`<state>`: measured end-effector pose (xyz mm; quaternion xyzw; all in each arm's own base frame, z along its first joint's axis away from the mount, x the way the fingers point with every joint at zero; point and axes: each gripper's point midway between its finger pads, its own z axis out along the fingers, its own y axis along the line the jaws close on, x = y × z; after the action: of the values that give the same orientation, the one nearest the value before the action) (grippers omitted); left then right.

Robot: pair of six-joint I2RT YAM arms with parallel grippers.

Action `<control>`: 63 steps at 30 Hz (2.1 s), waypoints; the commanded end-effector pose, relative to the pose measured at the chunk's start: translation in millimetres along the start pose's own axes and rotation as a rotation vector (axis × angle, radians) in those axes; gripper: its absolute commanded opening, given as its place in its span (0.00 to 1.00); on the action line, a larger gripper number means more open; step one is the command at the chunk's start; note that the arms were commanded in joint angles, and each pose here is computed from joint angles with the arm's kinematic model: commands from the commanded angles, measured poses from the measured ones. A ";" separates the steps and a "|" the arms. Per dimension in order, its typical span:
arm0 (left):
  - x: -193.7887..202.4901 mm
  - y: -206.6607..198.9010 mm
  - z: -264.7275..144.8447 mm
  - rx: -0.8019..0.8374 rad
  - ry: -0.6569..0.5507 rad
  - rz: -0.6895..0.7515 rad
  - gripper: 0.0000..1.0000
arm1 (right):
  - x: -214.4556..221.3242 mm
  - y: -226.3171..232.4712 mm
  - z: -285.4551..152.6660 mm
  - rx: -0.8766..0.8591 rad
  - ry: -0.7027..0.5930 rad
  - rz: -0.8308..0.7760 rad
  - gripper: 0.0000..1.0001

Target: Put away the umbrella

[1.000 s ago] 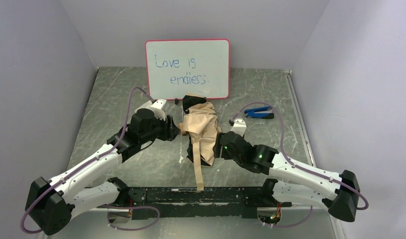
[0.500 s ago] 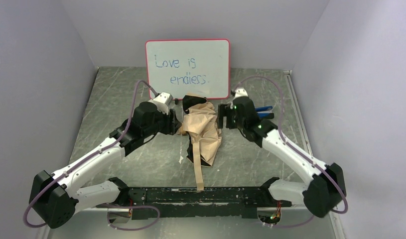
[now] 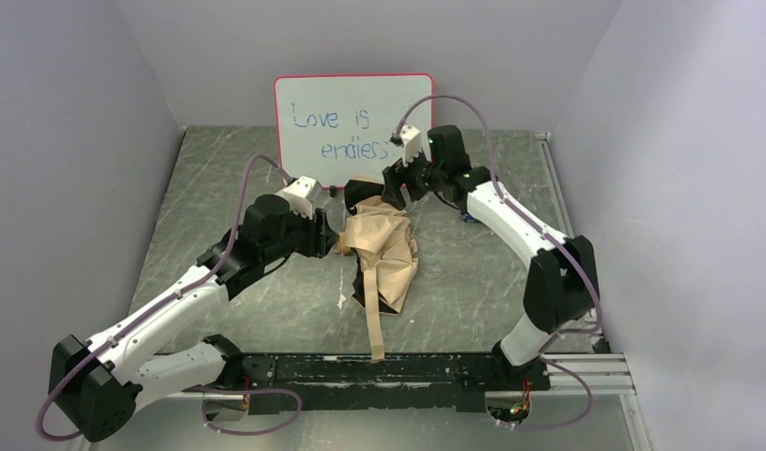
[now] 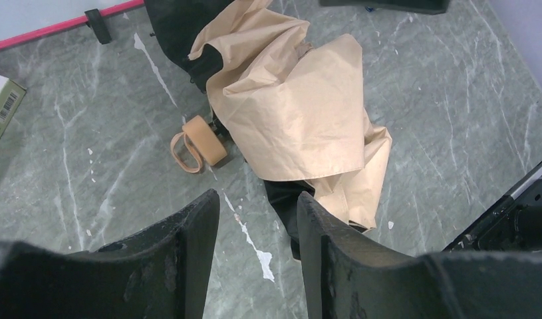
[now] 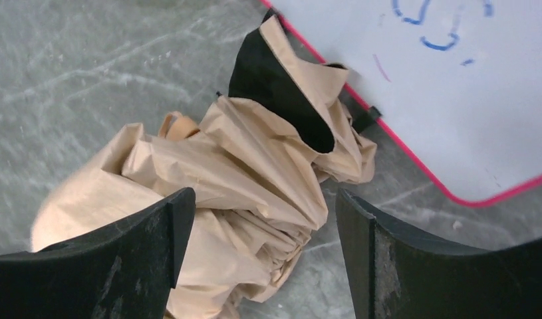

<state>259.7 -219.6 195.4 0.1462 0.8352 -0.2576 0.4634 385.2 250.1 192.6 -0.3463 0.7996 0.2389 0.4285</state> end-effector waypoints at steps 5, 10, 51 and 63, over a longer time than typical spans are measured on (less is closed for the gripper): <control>2.0 -1.7 -7.5 0.021 0.020 0.028 0.52 | 41.8 18.5 27.6 -0.329 0.192 -0.250 0.79; 1.9 -1.0 -8.8 0.018 0.025 0.039 0.52 | 81.5 18.7 34.6 -0.441 0.362 -0.250 0.79; -34.0 3.7 27.5 0.032 0.059 0.154 0.57 | 230.3 54.2 13.3 -0.257 0.335 -0.666 0.45; -28.8 -14.7 69.8 0.201 0.171 0.210 0.96 | 214.1 72.3 9.4 -0.093 0.188 -0.833 0.36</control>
<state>315.8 -258.4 193.8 0.2550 0.8368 -0.2544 0.4123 280.4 240.6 37.2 -0.6681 0.6080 0.0632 0.4241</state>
